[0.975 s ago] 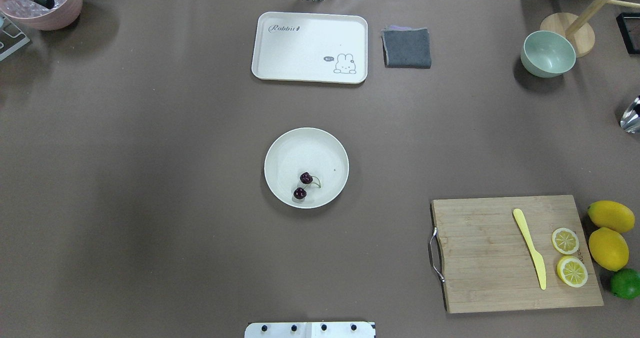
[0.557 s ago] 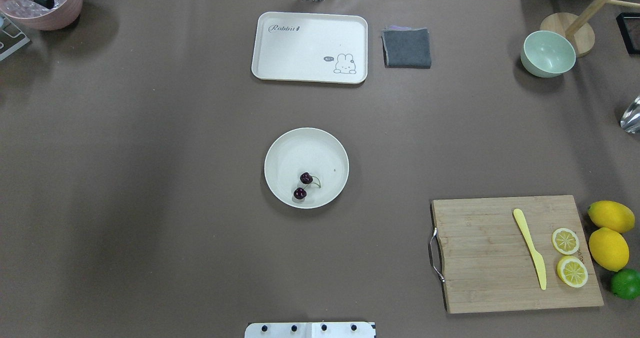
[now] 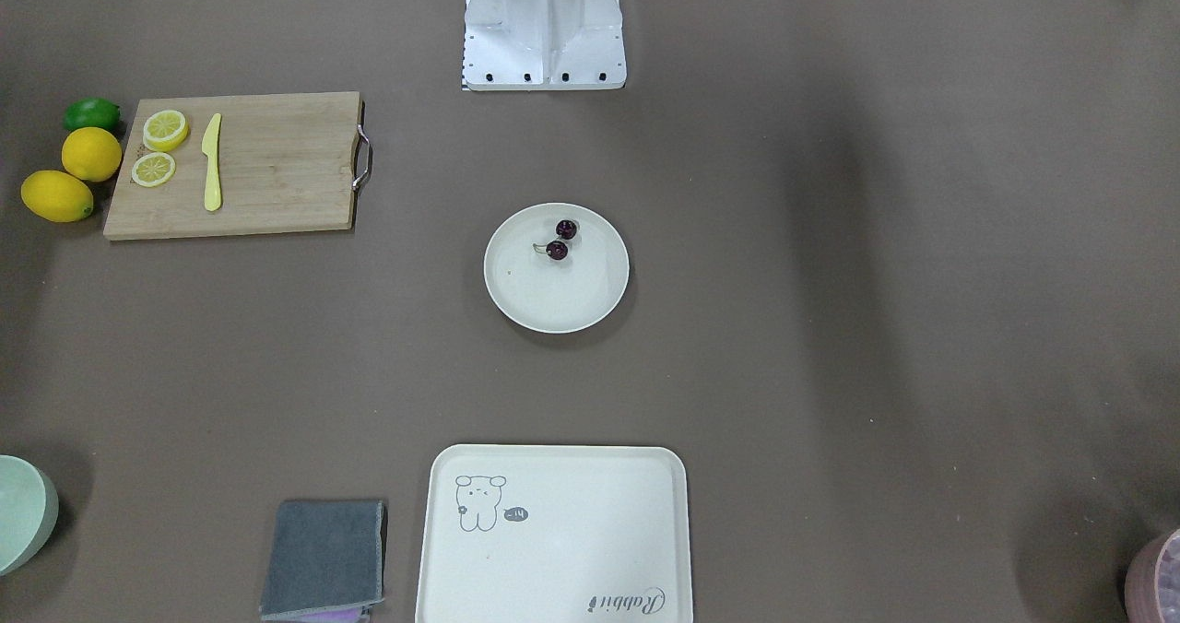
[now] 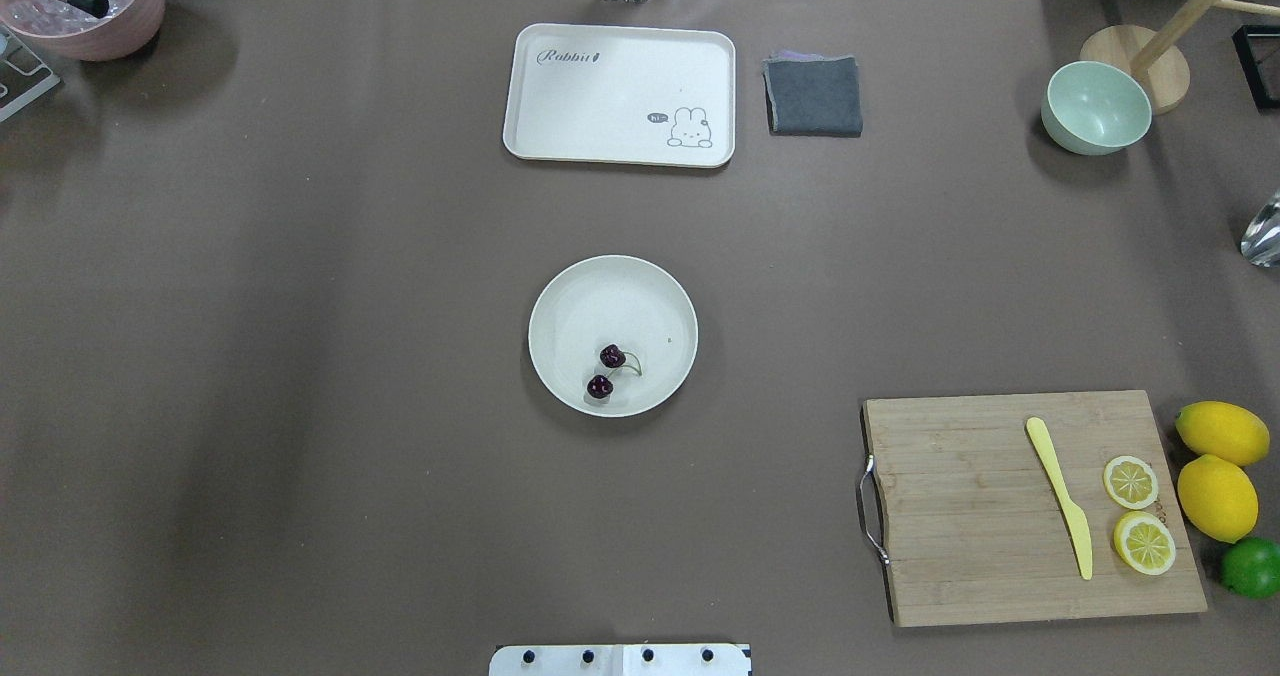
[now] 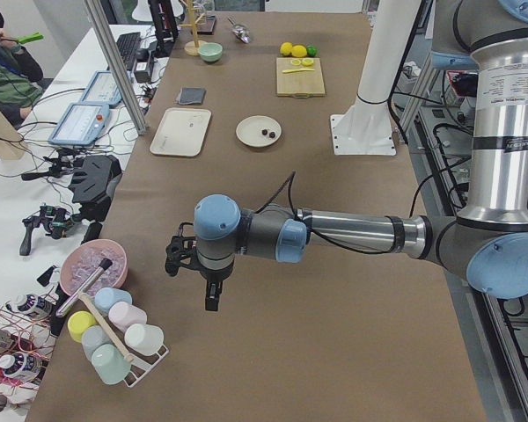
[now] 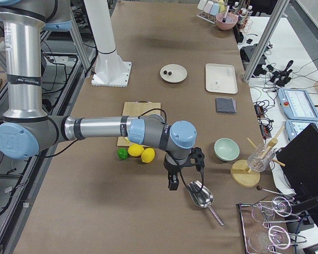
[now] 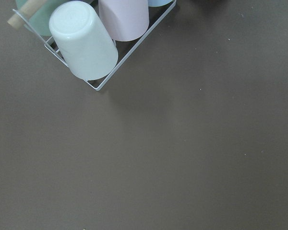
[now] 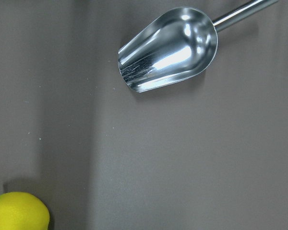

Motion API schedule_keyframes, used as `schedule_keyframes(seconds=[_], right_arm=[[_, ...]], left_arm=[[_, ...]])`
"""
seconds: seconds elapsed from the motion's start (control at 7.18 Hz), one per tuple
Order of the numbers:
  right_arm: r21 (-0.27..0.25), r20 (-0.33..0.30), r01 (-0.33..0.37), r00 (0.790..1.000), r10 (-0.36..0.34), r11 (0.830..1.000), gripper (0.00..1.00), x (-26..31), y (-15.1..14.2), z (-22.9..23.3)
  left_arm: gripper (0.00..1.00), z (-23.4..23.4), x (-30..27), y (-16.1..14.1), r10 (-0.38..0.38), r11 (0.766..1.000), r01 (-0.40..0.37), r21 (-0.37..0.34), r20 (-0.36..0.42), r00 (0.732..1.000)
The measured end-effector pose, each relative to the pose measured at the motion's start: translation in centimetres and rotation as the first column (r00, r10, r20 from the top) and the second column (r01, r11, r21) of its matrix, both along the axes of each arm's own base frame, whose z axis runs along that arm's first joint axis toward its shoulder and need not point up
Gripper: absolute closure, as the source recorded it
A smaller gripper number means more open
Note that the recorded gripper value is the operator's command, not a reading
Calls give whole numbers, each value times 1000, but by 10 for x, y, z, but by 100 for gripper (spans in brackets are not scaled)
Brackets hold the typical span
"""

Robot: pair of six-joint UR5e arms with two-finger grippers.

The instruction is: Place red cherry on plate

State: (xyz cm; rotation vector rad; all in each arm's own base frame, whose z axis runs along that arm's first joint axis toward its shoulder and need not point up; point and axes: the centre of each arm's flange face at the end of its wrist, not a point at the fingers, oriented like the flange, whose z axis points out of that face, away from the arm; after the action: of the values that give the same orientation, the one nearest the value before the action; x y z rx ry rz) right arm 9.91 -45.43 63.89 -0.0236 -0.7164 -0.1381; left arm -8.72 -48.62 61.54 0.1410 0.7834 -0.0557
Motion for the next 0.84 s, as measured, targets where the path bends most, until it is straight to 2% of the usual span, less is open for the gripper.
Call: schedule_keyframes(seconds=[0.84], right_arm=[[47,-5,-4,1000,5,999,0,1,-3,-4]], left_arm=[[2,0,0,0,-1,1000,1,-1,3,1000]])
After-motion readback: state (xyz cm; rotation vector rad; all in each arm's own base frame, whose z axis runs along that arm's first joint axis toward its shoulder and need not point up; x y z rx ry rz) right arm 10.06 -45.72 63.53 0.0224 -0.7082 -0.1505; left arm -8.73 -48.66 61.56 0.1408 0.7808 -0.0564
